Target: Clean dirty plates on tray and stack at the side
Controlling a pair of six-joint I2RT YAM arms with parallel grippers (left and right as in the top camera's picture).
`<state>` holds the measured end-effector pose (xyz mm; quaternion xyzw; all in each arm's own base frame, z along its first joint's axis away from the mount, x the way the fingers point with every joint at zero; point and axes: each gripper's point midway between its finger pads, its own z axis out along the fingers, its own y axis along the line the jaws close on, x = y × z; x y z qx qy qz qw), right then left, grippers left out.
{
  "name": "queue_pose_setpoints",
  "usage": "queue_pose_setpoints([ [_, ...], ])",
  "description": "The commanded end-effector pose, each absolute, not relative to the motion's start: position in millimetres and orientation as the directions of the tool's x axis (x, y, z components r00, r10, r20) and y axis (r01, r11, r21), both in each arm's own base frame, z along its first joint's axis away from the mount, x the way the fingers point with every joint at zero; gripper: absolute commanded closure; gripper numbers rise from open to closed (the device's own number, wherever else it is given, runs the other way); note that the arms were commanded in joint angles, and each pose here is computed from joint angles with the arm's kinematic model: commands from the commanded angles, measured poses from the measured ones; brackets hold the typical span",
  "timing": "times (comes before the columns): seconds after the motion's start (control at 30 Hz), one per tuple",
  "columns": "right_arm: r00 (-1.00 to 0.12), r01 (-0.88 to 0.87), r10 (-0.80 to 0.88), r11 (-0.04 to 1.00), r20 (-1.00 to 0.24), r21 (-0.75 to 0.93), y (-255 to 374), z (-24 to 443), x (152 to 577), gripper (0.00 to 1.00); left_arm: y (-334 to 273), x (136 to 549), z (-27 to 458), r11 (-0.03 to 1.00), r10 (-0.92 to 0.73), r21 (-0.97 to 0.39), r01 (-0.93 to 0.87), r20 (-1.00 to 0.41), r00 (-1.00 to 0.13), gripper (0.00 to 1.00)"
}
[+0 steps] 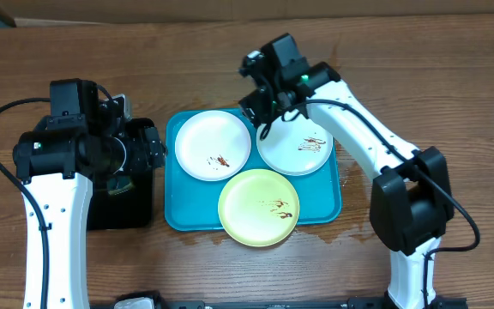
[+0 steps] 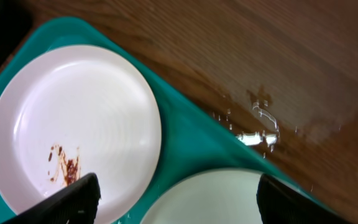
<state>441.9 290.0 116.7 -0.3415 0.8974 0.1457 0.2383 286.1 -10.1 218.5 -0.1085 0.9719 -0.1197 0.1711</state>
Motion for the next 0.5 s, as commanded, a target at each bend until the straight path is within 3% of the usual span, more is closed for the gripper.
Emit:
queue_pose_setpoints([
  [0.0, -0.518, -0.774, -0.636, 0.634, -0.572, -0.003, 313, 125, 448, 0.29, -9, 287, 215, 0.941, -0.28, -0.273, -0.201, -0.289, -0.916, 0.15],
  [0.13, -0.508, -0.785, -0.645, 0.619, -0.571, -0.001, 329, 101, 451, 0.43, -9, 287, 215, 0.94, -0.282, -0.274, -0.204, -0.288, -0.915, 0.15],
  [0.3, -0.515, -0.806, -0.673, 0.592, -0.531, 0.031, 344, 66, 441, 0.49, -9, 286, 214, 0.94, -0.282, -0.273, -0.204, -0.286, -0.916, 0.14],
  [0.47, -0.511, -0.813, -0.683, 0.582, -0.522, 0.033, 352, 47, 440, 0.64, -9, 286, 214, 0.94, -0.282, -0.273, -0.205, -0.282, -0.917, 0.14],
])
